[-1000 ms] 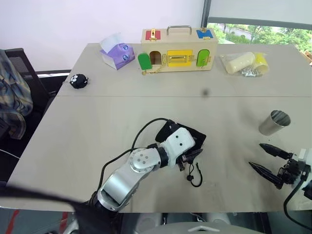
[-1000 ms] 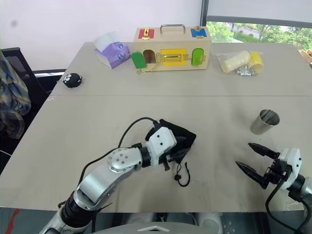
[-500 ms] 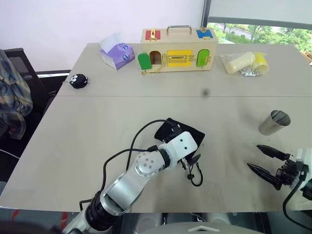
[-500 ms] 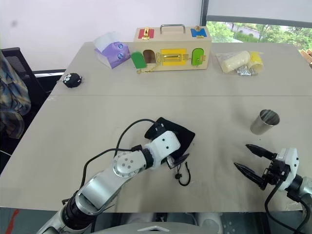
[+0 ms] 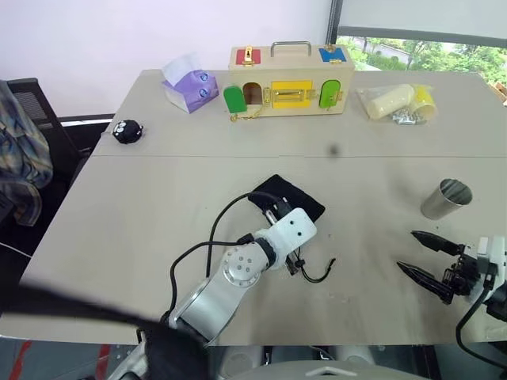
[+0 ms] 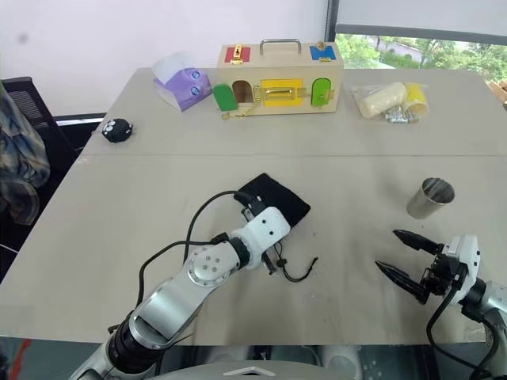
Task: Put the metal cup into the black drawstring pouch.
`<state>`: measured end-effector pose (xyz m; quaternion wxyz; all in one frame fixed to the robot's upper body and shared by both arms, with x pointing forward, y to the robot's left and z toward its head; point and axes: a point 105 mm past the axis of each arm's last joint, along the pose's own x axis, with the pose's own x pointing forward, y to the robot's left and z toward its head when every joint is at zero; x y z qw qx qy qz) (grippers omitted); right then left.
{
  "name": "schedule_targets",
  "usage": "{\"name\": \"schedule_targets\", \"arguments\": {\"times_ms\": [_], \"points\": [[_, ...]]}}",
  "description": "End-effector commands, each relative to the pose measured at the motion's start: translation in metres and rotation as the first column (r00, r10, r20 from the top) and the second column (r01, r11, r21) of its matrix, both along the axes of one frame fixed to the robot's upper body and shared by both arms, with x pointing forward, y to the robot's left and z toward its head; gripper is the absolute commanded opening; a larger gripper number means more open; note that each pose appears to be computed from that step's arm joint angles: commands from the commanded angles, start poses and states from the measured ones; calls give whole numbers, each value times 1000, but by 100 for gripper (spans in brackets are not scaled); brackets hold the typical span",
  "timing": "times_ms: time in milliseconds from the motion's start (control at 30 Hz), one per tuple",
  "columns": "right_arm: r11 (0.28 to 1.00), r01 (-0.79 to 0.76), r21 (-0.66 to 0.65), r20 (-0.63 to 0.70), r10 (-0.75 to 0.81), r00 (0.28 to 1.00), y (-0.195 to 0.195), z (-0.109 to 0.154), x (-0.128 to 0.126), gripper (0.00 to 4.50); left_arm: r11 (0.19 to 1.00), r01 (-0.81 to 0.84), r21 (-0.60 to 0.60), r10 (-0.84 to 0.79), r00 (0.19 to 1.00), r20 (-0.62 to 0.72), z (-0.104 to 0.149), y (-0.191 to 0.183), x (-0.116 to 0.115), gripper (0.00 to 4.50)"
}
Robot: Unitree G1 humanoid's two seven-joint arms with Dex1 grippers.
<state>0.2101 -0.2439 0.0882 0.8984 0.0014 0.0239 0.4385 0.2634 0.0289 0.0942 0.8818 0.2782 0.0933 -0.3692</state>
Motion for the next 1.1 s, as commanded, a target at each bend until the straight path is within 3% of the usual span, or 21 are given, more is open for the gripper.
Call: {"name": "schedule_targets", "arguments": {"times_ms": [33, 267, 500, 767, 1100], "points": [[999, -37, 8, 35, 36, 999, 2, 11, -3, 450, 999, -49, -23, 50, 998, 47, 10, 6, 8, 6], [995, -92, 45, 107, 87, 990, 10, 35, -8, 450, 980, -85, -181, 103, 990, 92, 39, 4, 25, 6], [995, 99, 21, 228, -101, 968, -13, 67, 21, 450, 930, -173, -324, 194, 980, 36, 57, 10, 50, 6], [920, 348, -180, 291, -288, 912, -40, 101, 71, 450, 883, -220, -415, 212, 975, -67, 75, 12, 74, 6], [862, 386, -329, 204, -334, 920, -63, 97, 84, 450, 849, -268, -455, 255, 963, -89, 90, 21, 86, 6]]}}
